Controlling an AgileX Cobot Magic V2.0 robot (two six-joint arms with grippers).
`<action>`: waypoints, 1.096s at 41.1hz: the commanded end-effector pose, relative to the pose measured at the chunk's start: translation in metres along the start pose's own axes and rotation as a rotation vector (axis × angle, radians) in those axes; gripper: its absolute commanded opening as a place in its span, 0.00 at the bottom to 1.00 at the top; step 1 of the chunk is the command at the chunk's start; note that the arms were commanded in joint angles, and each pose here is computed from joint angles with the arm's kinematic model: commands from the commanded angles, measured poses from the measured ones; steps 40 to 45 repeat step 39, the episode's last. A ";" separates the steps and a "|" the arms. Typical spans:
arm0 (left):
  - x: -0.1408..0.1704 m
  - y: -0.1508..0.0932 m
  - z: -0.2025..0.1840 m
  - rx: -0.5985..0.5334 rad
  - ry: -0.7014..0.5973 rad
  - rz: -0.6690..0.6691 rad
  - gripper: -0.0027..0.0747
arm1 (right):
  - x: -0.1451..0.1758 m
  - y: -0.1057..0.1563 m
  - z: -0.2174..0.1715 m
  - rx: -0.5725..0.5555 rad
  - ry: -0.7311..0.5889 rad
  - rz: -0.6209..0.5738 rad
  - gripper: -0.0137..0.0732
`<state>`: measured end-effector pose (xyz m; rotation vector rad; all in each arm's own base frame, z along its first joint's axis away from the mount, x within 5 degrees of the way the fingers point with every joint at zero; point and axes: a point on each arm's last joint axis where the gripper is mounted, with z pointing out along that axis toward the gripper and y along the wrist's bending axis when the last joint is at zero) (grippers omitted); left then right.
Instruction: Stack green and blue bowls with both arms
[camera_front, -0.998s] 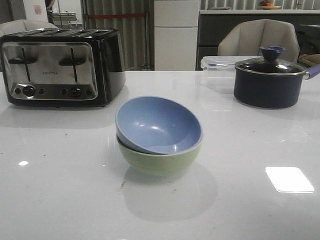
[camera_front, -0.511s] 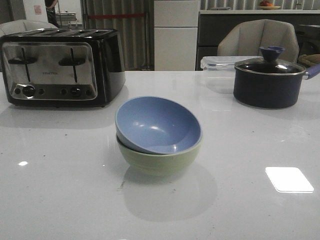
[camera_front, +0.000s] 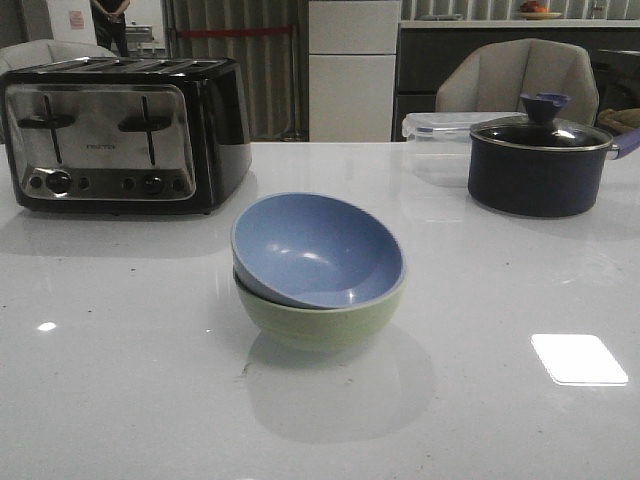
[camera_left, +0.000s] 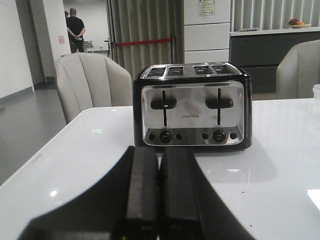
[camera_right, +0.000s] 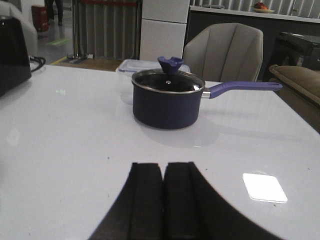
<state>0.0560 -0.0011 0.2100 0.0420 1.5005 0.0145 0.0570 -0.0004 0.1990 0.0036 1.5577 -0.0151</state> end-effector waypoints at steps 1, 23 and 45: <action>-0.007 0.001 -0.002 -0.014 -0.097 -0.011 0.16 | -0.016 -0.002 -0.003 0.018 -0.169 0.031 0.21; -0.007 0.001 -0.002 -0.014 -0.097 -0.011 0.16 | -0.014 -0.001 -0.003 0.016 -0.145 0.033 0.21; -0.007 0.001 -0.002 -0.014 -0.097 -0.011 0.16 | -0.014 -0.001 -0.003 0.016 -0.145 0.033 0.21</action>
